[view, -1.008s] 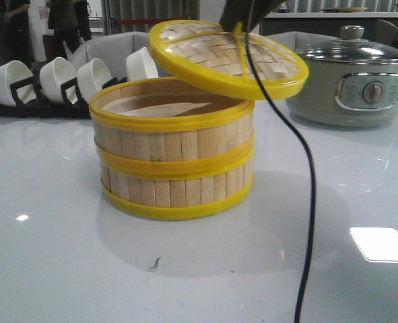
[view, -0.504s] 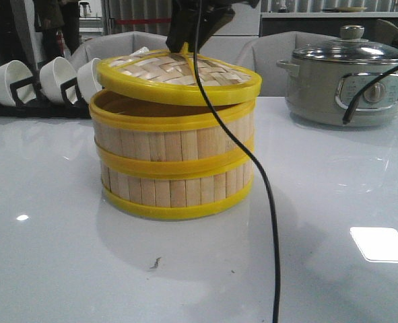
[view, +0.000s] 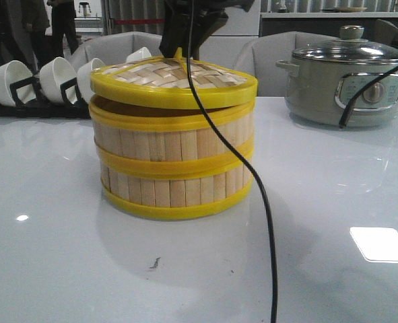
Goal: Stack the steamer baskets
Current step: 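Lower the lid onto the top basket with the right gripper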
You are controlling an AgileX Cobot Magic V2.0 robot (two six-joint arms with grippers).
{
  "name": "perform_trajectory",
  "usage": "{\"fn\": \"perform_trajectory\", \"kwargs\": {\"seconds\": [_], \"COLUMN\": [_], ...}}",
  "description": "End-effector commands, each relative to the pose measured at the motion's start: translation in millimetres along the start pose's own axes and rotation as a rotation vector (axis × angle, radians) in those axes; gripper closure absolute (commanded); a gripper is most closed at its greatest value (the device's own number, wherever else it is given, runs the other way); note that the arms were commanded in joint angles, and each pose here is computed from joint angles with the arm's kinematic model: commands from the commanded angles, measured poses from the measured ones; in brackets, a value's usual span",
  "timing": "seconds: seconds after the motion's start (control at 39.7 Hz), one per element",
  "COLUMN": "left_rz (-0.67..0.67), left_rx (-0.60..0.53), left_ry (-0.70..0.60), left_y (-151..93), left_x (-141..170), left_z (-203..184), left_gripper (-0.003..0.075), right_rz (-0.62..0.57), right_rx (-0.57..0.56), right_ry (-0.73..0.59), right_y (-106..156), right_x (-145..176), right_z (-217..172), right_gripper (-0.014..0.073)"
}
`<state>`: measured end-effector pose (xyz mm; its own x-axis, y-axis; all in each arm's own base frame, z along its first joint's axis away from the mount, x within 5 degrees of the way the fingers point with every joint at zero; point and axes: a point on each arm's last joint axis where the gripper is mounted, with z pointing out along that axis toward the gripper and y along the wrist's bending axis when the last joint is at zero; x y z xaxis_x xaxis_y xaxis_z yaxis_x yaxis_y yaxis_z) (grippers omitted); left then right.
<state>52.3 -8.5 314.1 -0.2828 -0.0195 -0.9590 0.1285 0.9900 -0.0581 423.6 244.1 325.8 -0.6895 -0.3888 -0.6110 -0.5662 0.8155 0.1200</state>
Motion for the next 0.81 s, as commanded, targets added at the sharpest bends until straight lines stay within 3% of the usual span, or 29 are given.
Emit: {"fn": "perform_trajectory", "kwargs": {"seconds": [0.0,0.78], "left_rz": [-0.006,-0.006], "left_rx": [0.011,0.011], "left_ry": [-0.100,-0.100], "left_y": [-1.2,-1.2], "left_x": [-15.5,-15.5], "left_z": [-2.7,-2.7], "left_gripper": [0.0636,0.0636], "right_rz": [-0.011,-0.014], "right_rx": [-0.003,-0.011], "right_ry": [-0.128,-0.086], "right_y": [6.5,9.0], "right_x": [-16.7,-12.6], "right_z": [-40.0,-30.3], "right_gripper": [0.0566,0.0565]}}
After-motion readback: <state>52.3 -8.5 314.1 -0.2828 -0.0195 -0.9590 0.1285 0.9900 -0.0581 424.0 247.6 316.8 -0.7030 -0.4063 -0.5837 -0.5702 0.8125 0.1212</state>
